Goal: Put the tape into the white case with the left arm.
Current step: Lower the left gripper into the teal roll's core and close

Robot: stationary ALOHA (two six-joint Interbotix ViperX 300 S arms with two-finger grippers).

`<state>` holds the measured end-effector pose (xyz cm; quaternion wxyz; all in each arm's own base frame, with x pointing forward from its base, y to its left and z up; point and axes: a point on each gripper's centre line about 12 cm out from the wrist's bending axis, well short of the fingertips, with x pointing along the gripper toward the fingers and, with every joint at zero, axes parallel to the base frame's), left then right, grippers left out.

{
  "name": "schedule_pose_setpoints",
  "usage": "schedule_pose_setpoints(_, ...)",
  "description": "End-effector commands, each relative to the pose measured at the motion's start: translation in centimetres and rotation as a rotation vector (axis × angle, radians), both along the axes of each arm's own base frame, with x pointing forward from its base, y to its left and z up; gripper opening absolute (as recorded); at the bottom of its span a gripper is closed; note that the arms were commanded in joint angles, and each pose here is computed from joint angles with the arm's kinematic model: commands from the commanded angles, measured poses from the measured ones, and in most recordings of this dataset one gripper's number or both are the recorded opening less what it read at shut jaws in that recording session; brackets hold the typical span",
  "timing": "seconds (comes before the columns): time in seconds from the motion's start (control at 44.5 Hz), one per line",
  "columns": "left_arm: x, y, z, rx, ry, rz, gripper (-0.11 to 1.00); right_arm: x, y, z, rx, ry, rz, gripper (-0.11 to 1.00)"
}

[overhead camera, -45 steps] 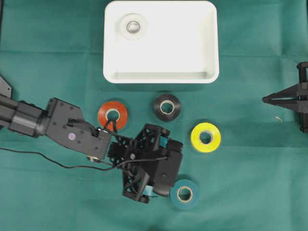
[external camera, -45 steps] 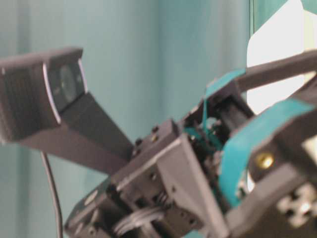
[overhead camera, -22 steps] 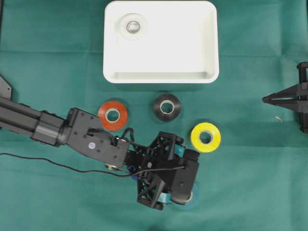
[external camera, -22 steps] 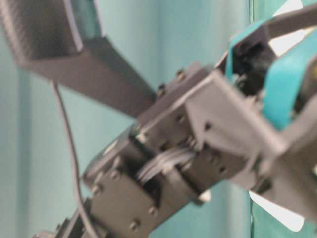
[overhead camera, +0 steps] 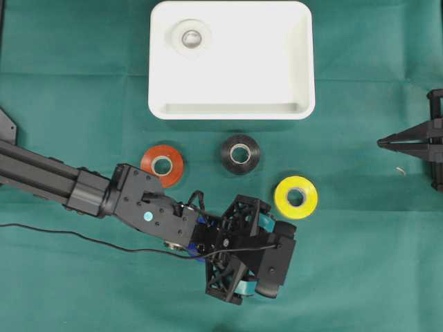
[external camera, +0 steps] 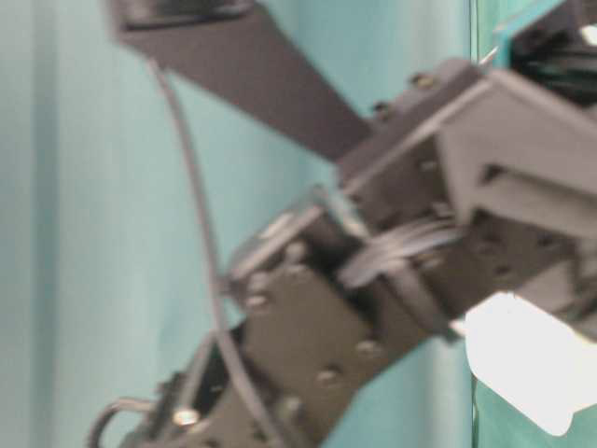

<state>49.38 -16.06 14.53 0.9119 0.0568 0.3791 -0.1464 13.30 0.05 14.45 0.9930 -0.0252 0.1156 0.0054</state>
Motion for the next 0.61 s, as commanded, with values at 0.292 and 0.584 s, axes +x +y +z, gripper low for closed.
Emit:
schedule_pose_setpoints(0.292,1.8,-0.7,-0.5,-0.025,-0.025,0.013,0.84,0.2,0.0,0.4,0.002,-0.012,-0.001,-0.09)
schedule_pose_setpoints(0.584,2.4,-0.2,-2.1,-0.014,-0.002,0.024,0.84,0.1,0.0,0.3,0.002,-0.018,-0.001,-0.09)
